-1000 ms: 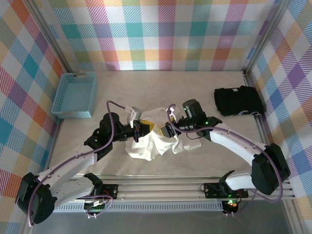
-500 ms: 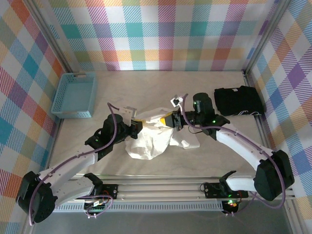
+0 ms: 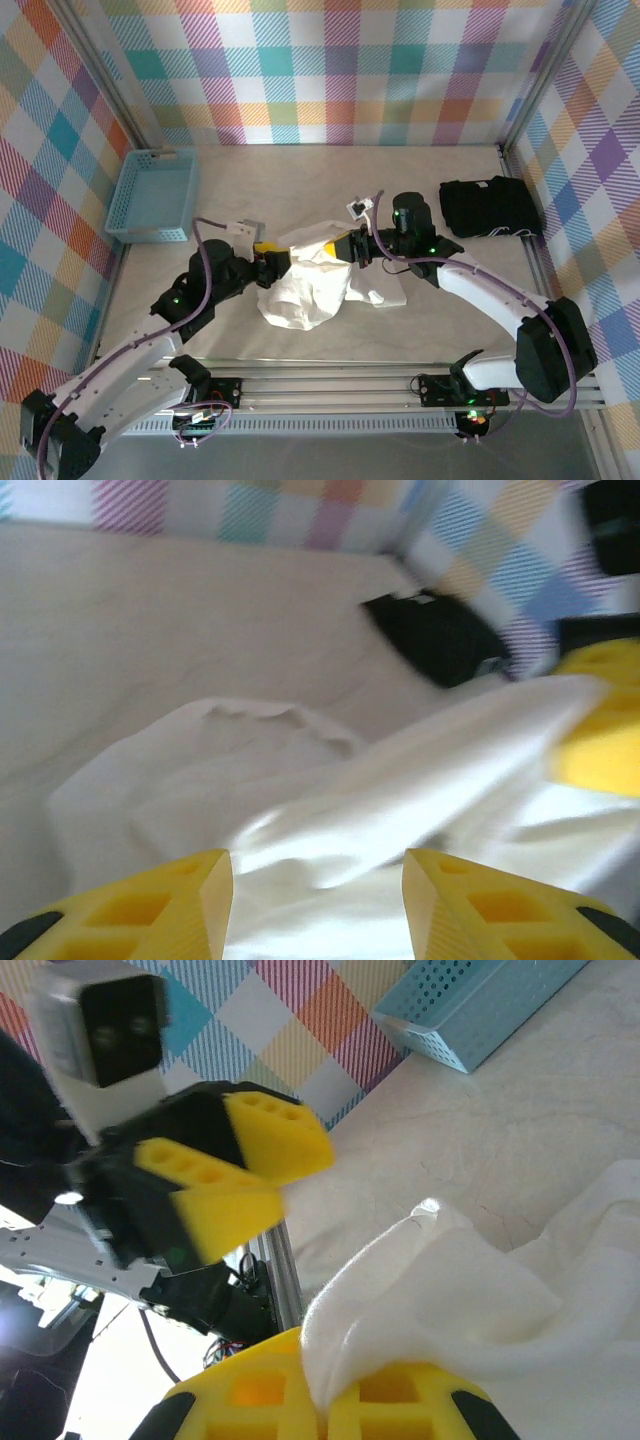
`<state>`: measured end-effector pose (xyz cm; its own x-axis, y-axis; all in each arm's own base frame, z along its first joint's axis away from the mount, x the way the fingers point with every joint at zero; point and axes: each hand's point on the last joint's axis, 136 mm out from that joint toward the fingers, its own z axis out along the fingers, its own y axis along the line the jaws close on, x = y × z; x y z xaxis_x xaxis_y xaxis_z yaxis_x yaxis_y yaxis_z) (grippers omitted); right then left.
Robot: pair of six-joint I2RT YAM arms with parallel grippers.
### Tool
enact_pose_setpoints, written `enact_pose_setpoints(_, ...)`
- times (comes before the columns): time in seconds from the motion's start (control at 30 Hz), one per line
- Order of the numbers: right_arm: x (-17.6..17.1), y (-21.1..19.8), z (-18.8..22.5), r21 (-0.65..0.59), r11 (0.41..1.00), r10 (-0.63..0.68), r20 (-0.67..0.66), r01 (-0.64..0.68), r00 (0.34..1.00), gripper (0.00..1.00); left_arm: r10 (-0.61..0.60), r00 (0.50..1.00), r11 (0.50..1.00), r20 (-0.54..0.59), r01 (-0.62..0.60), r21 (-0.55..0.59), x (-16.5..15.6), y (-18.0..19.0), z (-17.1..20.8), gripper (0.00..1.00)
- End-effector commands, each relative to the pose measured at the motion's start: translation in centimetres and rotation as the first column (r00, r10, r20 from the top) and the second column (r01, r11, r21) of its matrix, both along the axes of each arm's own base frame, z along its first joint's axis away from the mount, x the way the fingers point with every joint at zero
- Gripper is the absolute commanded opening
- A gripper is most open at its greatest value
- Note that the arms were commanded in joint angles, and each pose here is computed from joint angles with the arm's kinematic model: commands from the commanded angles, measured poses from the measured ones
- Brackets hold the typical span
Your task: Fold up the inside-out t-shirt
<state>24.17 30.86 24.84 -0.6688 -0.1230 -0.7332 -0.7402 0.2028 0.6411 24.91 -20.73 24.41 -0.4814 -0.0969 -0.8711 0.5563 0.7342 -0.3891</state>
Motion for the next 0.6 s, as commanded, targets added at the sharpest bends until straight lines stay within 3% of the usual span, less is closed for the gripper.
enact_pose_setpoints(0.0, 0.5, 0.0, 0.4, 0.014, 1.000, -0.005, 0.020, 0.004, 1.000, 0.00, -0.264, 0.965, 0.960, 0.015, 0.264, -0.099, -2.9, -3.5, 1.1, 0.47)
enact_pose_setpoints(0.13, 0.6, 0.0, 0.4, 0.010, 1.000, -0.010, 0.019, 0.009, 1.000, 0.00, -0.362, 0.931, 0.928, -0.036, 0.356, -0.111, -2.8, -5.6, 0.6, 0.43)
enact_pose_setpoints(0.57, 0.3, -0.2, 0.2, 0.004, 1.000, -0.012, 0.027, 0.012, 1.000, 0.00, -0.352, 0.933, 0.934, -0.072, 0.346, -0.083, -0.1, -7.2, -0.8, 0.44)
